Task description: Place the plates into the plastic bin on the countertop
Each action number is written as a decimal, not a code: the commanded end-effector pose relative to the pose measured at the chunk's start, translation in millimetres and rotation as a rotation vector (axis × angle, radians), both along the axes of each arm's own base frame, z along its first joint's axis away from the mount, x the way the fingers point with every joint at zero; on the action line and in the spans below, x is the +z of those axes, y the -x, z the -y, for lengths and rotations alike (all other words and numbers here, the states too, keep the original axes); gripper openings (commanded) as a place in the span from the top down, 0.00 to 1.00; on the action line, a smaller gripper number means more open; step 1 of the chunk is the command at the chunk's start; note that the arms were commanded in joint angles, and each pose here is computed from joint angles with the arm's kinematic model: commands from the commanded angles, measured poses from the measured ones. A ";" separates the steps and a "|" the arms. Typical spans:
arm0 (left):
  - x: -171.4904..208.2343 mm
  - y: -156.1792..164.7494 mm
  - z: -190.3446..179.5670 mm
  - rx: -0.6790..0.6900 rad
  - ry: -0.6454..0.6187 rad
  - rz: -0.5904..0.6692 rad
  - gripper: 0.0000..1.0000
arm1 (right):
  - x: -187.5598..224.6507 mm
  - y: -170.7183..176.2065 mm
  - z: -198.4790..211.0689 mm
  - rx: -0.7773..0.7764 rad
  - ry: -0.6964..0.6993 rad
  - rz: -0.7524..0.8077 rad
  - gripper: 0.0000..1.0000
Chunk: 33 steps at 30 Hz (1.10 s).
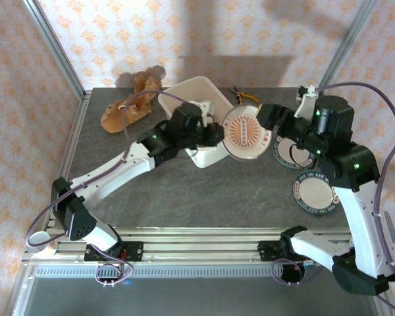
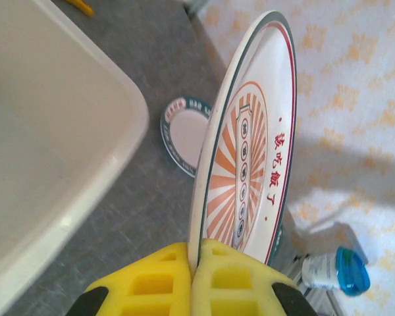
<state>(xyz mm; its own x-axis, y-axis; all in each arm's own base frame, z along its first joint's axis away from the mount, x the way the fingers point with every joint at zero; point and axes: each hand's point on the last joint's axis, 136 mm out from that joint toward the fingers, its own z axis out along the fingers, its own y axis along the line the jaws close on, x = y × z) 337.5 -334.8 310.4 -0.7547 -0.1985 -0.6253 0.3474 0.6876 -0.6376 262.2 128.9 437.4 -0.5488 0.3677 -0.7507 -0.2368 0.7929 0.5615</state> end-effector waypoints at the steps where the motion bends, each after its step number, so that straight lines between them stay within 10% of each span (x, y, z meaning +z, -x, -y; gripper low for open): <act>1: 52.4 -3.0 -22.7 -0.018 0.089 0.074 1.00 | -15.9 3.1 -8.8 0.062 0.013 -0.062 0.27; 33: 85.8 -29.9 -81.8 0.076 0.395 0.007 1.00 | -92.7 -84.4 -47.5 0.006 -0.253 -0.207 0.61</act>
<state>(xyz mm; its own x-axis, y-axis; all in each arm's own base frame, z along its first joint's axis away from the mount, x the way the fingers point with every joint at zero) 376.1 -255.4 353.6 -0.7721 -0.4491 -0.4496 0.2114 0.4857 -0.8482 336.0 178.2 339.2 -0.7163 0.4869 -0.4998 -0.0994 0.6378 0.7638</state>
